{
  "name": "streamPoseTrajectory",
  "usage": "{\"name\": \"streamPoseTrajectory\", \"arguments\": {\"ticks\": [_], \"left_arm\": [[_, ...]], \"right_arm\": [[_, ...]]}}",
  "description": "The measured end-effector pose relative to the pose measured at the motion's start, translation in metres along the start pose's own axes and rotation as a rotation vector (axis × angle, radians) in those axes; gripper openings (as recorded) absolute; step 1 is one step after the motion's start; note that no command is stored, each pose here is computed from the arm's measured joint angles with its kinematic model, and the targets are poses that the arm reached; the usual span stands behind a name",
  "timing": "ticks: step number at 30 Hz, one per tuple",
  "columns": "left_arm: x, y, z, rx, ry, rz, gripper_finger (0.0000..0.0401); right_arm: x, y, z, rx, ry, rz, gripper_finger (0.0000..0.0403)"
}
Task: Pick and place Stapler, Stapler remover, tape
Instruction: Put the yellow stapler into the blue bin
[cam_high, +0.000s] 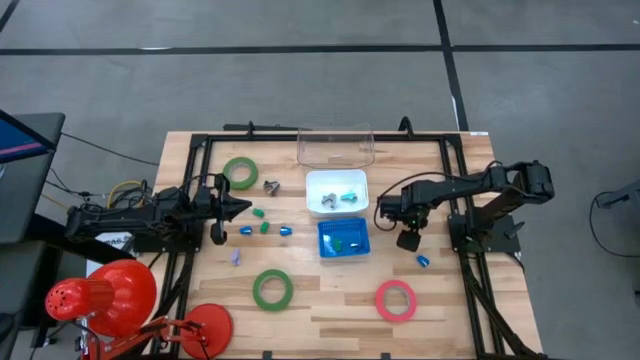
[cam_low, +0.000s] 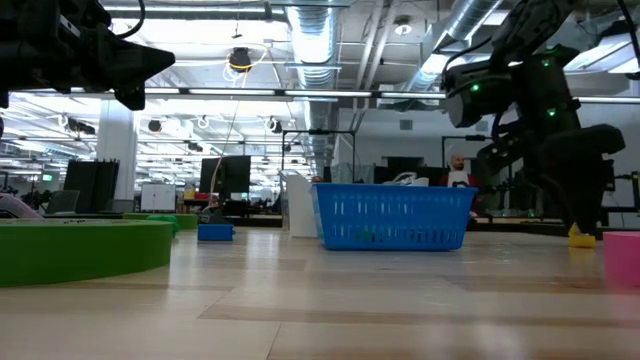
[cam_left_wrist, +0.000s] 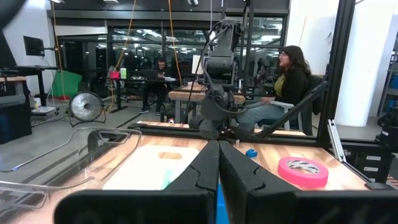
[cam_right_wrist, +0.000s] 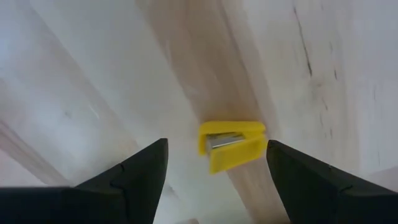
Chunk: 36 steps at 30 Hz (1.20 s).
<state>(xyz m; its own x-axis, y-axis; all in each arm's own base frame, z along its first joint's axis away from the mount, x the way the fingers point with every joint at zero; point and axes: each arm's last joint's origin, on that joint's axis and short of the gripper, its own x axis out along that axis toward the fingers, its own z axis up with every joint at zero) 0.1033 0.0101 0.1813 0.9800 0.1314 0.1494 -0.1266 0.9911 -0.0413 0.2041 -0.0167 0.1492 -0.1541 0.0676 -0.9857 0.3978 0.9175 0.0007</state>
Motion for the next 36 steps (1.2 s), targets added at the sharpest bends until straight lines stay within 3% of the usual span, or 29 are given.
{"name": "streamPoseTrajectory", "arguments": {"ticks": [14,36], "left_arm": [[0.0,0.0,0.001,0.0,-0.007,0.0,0.0003],[0.0,0.0,0.001,0.0,-0.006,0.0,0.0003]], "right_arm": [[0.017,-0.003,-0.008,-0.003,0.015,-0.007,0.0264],[0.017,-0.002,-0.005,0.03,-0.012,0.002,0.0263]]}}
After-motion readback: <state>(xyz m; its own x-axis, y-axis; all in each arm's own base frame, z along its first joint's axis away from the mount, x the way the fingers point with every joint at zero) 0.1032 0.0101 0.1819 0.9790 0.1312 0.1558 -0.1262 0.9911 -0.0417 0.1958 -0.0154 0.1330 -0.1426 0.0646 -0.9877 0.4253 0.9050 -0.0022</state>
